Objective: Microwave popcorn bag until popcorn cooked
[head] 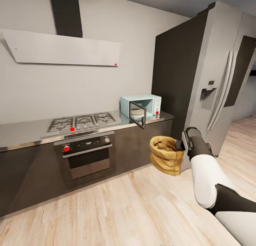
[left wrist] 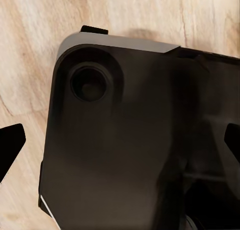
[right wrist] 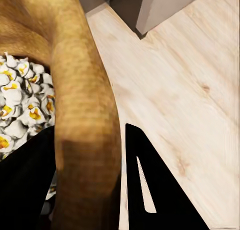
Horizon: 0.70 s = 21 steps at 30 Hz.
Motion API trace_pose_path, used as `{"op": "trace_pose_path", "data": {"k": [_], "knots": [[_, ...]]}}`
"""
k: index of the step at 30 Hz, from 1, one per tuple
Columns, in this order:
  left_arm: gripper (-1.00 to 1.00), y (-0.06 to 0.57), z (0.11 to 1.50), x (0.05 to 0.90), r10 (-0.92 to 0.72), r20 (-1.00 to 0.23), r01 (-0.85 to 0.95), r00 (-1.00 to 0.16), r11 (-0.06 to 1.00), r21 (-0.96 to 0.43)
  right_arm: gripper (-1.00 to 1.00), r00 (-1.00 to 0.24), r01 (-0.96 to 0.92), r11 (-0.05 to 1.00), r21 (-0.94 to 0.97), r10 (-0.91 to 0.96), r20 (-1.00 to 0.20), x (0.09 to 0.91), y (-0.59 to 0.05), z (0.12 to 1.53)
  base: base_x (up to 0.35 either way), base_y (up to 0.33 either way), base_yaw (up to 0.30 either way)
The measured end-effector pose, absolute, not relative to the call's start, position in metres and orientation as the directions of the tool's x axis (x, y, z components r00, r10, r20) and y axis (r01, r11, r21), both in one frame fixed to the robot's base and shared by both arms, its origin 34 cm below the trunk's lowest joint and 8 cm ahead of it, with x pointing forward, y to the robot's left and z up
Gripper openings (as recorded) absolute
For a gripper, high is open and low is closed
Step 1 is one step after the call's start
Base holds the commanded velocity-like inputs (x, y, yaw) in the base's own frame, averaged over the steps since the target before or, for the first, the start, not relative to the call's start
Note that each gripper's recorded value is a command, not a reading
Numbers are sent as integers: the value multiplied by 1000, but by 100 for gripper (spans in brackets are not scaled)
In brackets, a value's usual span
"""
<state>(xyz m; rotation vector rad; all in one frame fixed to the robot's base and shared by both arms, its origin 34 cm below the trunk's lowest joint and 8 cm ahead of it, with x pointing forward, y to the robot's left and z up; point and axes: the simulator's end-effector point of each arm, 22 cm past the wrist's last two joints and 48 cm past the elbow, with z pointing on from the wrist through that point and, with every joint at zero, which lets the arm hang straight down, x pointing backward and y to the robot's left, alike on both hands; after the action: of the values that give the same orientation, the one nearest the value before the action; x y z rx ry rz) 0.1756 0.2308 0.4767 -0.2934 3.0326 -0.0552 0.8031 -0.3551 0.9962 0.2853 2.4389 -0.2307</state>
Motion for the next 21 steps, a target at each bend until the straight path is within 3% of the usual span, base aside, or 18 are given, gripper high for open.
{"op": "trace_pose_path", "data": {"k": [21], "knots": [[100, 231, 477, 176, -188, -91, -184, -978, 982, -45, -100, -790, 280, 955, -100, 170, -589, 790, -399, 973, 0, 0, -248]]}}
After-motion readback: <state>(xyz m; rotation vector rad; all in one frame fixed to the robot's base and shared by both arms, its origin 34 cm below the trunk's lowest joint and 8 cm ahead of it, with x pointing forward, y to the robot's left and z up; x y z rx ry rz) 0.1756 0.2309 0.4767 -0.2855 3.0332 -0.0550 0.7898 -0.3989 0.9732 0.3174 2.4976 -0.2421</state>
